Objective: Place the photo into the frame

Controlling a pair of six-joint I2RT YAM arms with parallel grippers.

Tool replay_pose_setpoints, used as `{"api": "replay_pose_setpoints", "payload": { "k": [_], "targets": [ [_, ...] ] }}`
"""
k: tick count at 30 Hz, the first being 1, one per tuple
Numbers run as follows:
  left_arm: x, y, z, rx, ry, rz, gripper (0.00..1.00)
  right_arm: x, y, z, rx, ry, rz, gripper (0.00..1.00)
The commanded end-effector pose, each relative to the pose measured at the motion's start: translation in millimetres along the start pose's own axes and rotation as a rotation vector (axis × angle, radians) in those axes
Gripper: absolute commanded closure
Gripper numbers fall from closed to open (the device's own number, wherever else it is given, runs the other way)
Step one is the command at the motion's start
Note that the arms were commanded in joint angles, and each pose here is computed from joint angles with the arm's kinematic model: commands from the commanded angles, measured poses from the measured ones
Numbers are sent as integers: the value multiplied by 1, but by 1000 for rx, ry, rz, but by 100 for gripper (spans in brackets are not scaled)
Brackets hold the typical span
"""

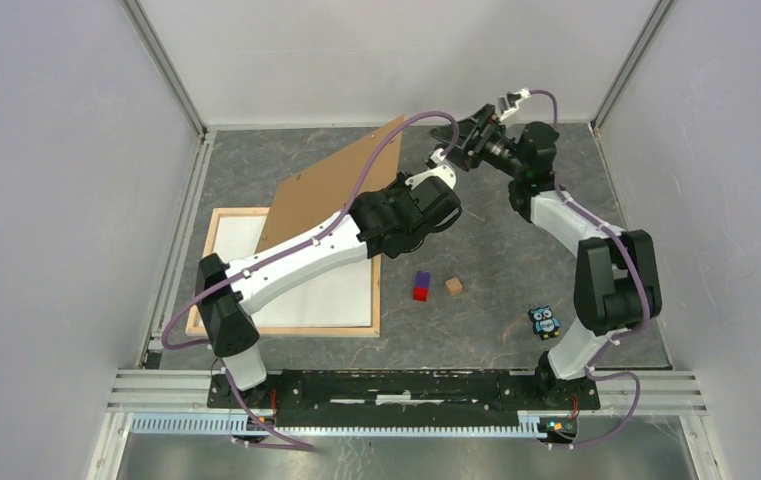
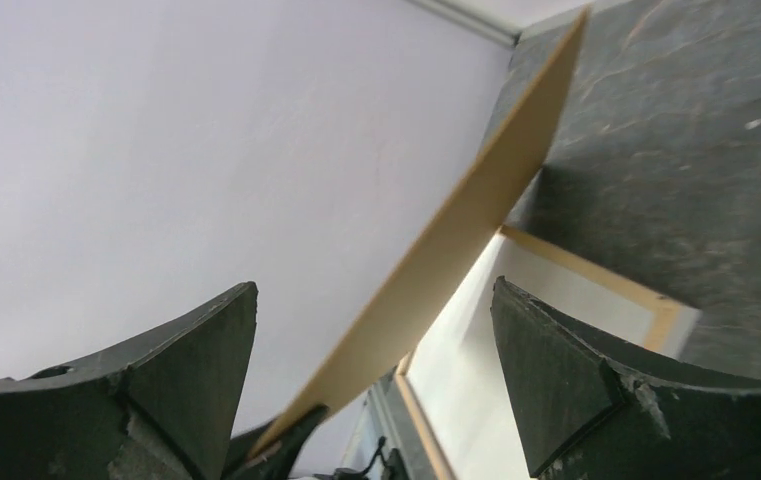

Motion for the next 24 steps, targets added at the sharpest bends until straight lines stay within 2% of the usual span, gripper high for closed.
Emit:
{"api": "replay_pose_setpoints", "payload": {
  "k": [1,8,13,15,16,19,21,24],
  "targets": [
    [-7,4,-6,29,58,-43,98,12,-35,27,-66,-61,42,9],
    [-5,6,-12,44,39,-48,98,39,-67,4,98,-51,103,13],
    [-4,7,-15,56,30,-49,98,55,-73,-12,141,-75,135,24],
    [-3,6,-17,59,28,-45,96,56,-73,-16,153,-85,131,33],
    [-3,6,-18,64,27,-47,89,57,-73,-17,158,-94,128,39],
    [-3,8,-22,86,41,-51,70,59,-72,-19,154,-116,117,51],
    [-3,10,-23,113,61,-58,65,65,-71,-18,128,-147,124,65],
    [-4,11,-23,113,71,-59,56,72,-67,-20,124,-156,119,71]
  ]
}}
Point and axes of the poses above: each gripper's point midway between its finger pads, its own y axis back along the fingers, its own z axis along the line the jaws close on, x = y × z, the point moved 5 cm from there along y, back along the fingers, and after that the axes turned 4 degrees about -y, right-handed, at the moved point
